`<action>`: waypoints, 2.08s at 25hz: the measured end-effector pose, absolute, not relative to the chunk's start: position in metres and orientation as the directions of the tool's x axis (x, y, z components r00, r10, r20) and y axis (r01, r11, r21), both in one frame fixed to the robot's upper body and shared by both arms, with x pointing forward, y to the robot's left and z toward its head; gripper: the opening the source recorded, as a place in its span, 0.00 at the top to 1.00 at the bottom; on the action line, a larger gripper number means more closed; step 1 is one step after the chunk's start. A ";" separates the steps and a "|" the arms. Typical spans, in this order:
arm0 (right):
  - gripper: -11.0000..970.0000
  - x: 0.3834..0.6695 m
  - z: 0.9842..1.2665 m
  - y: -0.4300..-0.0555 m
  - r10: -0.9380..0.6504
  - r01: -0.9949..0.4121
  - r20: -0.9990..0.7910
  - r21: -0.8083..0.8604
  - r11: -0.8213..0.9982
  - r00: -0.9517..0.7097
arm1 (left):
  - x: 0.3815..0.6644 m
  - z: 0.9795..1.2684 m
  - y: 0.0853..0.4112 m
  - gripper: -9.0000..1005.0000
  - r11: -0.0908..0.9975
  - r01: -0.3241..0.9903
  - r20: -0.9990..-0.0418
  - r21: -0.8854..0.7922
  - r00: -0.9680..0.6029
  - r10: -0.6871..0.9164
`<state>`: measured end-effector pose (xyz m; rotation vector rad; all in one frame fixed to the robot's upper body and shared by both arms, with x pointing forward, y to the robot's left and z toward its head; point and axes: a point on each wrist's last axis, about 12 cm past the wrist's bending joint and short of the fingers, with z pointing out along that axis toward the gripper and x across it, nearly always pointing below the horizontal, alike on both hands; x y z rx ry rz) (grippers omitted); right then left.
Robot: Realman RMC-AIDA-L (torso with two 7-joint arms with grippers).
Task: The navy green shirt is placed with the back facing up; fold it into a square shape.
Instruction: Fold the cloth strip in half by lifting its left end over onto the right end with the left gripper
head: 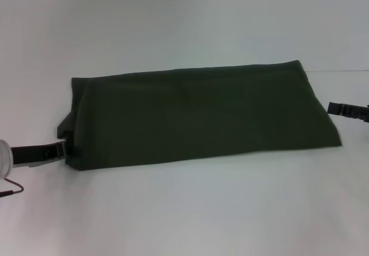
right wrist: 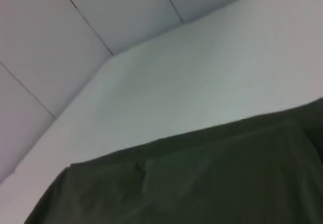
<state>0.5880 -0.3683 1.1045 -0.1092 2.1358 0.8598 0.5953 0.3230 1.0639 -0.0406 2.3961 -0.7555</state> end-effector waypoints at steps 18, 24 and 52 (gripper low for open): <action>0.22 0.640 1.127 -0.357 0.037 -0.188 -0.541 0.355 0.916 -0.840 | 0.596 1.065 0.324 0.96 0.839 0.159 -0.559 -0.521 -0.806 -0.194; 0.24 0.644 1.115 -0.342 0.020 -0.194 -0.556 0.324 0.926 -0.831 | 0.595 1.065 0.325 0.96 0.839 0.162 -0.560 -0.519 -0.807 -0.190; 0.32 0.646 1.085 -0.313 -0.043 -0.220 -0.594 0.229 0.948 -0.803 | 0.597 1.067 0.325 0.96 0.834 0.161 -0.558 -0.527 -0.806 -0.197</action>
